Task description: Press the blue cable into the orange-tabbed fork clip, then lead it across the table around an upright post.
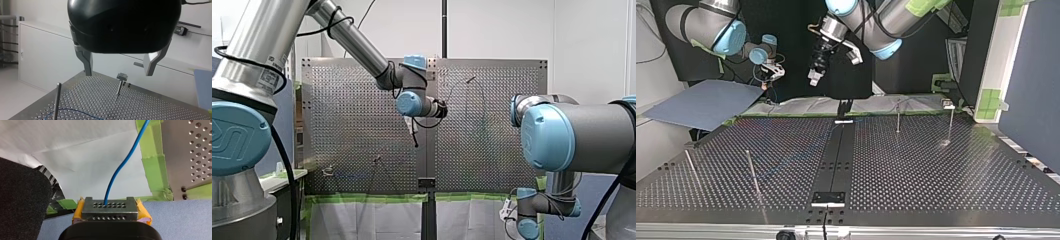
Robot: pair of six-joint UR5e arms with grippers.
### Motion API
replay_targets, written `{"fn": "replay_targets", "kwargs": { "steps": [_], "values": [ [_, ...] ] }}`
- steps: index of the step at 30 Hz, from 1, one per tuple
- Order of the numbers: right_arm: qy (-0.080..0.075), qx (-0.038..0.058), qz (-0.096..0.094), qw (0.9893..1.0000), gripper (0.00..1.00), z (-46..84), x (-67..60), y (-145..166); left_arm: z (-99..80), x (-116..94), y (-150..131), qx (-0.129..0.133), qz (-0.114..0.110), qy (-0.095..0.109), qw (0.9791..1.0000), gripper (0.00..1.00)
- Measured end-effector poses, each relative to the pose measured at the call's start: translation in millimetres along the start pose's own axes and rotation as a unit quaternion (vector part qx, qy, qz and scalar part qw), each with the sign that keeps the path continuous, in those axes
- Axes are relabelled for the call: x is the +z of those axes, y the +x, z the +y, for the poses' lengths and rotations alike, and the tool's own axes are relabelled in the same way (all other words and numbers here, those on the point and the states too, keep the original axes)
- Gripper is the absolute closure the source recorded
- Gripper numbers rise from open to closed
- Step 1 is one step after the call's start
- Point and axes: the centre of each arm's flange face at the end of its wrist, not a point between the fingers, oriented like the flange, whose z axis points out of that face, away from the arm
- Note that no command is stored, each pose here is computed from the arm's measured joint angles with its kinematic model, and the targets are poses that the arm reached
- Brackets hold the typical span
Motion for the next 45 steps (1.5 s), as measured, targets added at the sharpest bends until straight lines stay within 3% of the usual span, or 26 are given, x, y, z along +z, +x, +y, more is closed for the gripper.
{"fn": "replay_targets", "kwargs": {
  "steps": [19,34,39,45],
  "values": [
    [0.0,-0.0001,-0.001,1.0,1.0,-0.3,-0.5,-0.9,31.2,-39.8,42.5,0.004,0.0,-0.002,1.0,0.0],
    [0.004,-0.0003,-0.002,1.0,1.0,-1.7,-0.7,-1.5,67.1,-71.8,67.1,0.017,-0.005,-0.015,0.9997,0.0],
    [0.004,-0.0003,-0.002,1.0,1.0,-1.7,-0.7,-1.6,85.2,-80.1,71.7,0.032,-0.008,-0.028,0.9991,0.0],
    [0.004,-0.0003,-0.002,1.0,1.0,-1.7,-0.7,-1.6,110.0,-91.9,78.6,0.059,0.014,-0.043,0.9973,0.0]
  ]
}}
